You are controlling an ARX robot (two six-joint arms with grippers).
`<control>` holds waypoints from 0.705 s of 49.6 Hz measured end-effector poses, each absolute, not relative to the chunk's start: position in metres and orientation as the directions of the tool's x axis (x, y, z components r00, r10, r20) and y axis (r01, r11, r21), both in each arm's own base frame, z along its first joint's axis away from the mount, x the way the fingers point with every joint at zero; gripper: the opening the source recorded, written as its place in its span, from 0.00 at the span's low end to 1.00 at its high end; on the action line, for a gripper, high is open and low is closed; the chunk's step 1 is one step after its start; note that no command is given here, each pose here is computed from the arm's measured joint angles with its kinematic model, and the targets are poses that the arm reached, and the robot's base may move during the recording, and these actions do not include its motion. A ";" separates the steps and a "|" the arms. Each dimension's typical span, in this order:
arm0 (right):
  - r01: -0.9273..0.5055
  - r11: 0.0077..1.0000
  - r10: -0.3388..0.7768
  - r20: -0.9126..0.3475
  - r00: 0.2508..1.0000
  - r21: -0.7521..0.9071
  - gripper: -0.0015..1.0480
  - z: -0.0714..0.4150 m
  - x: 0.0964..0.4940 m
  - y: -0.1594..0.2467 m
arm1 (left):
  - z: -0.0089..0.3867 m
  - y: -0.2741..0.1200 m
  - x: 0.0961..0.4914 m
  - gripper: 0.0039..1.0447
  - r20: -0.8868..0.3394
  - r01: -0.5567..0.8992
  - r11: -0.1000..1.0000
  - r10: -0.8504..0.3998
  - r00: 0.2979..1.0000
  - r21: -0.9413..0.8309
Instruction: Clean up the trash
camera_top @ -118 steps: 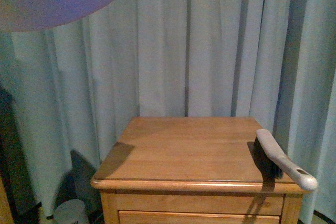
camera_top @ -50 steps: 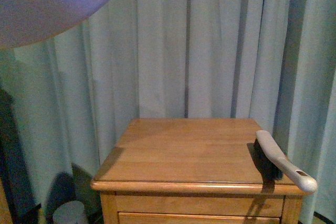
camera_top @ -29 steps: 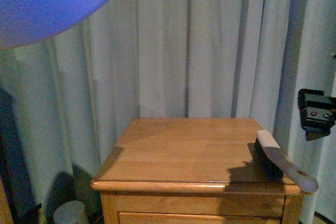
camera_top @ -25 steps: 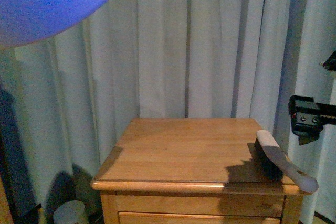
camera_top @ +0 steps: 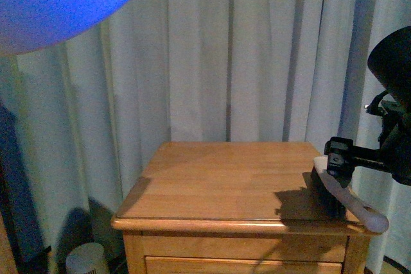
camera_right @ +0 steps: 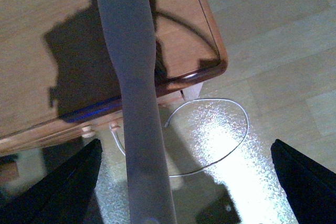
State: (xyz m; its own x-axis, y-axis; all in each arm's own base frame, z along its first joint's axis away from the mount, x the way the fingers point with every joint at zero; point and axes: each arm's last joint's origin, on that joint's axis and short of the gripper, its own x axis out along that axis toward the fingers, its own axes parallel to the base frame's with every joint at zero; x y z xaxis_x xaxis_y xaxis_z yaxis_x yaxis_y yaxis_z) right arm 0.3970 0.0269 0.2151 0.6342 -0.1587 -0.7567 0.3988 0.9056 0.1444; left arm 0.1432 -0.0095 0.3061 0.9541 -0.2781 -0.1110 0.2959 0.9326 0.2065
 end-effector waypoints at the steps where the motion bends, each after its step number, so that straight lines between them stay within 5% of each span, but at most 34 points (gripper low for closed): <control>1: 0.402 0.904 -0.158 -0.760 0.631 0.146 0.93 0.213 0.399 0.028 | 0.306 -0.009 0.143 0.27 -0.111 0.296 0.933 -0.278 0.954 0.206; 31: 0.413 0.904 -0.162 -0.804 0.572 0.112 0.93 0.171 0.413 0.048 | 0.306 -0.009 0.143 0.27 -0.111 0.296 0.933 -0.278 0.954 0.206; 35: 0.414 0.903 -0.166 -0.800 0.577 0.112 0.79 0.172 0.414 0.048 | 0.306 -0.009 0.143 0.27 -0.111 0.296 0.933 -0.278 0.954 0.206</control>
State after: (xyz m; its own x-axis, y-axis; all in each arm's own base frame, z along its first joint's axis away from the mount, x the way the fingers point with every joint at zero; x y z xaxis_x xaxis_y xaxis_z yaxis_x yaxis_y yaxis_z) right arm 0.4135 0.0478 0.1716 0.5765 -0.1657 -0.8001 0.4145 0.9032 0.1116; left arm 0.1432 -0.0095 0.3061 0.9541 -0.2781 -0.1110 0.2959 0.9326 0.2065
